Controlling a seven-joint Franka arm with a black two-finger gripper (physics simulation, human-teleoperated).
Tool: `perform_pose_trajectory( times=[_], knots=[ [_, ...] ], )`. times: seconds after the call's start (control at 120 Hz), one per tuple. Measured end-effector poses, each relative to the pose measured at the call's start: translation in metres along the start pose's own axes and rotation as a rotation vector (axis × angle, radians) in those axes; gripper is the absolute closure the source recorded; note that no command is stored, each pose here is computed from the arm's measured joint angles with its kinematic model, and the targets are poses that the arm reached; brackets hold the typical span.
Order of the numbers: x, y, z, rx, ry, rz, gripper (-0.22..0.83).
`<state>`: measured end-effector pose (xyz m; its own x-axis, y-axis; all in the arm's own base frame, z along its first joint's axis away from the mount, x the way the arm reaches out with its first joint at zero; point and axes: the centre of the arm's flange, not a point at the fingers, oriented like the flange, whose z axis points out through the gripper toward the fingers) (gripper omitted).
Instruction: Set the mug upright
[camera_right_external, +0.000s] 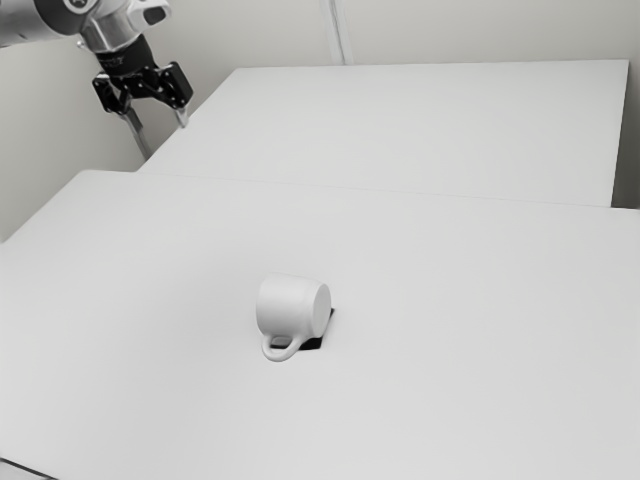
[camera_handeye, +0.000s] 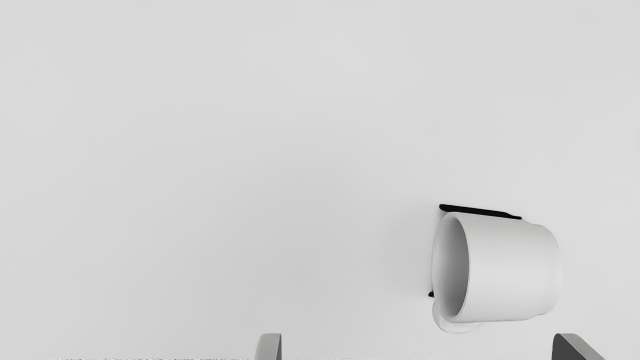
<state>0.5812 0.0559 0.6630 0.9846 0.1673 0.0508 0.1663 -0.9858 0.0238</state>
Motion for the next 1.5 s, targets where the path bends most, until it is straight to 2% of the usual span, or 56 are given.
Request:
perform_pose_trajectory(
  times=[0.1,0.175,0.233,0.383,0.55,0.675,0.8,0.942,1.117,1.208,1.5],
  knots=[
    [-0.007,0.018,-0.003,-0.004,-0.004,0.03,0.02],
    [-0.013,0.03,0.015,-0.02,-0.049,0.048,0.02],
    [-0.022,0.03,0.042,-0.071,-0.108,0.041,0.02],
    [-0.071,0.006,0.135,-0.279,-0.246,-0.031,0.02],
    [-0.101,-0.002,0.227,-0.492,-0.302,-0.122,0.02],
    [-0.116,0.006,0.247,-0.576,-0.265,-0.094,0.02],
    [-0.111,0.01,0.249,-0.647,-0.191,-0.052,0.02],
    [-0.101,0.0,0.256,-0.734,-0.103,-0.055,0.02],
    [-0.09,-0.015,0.305,-0.815,-0.093,-0.108,0.02],
    [-0.088,-0.018,0.315,-0.848,-0.07,-0.109,0.02],
    [-0.109,0.008,0.345,-0.959,-0.044,-0.077,0.02]
  ],
)
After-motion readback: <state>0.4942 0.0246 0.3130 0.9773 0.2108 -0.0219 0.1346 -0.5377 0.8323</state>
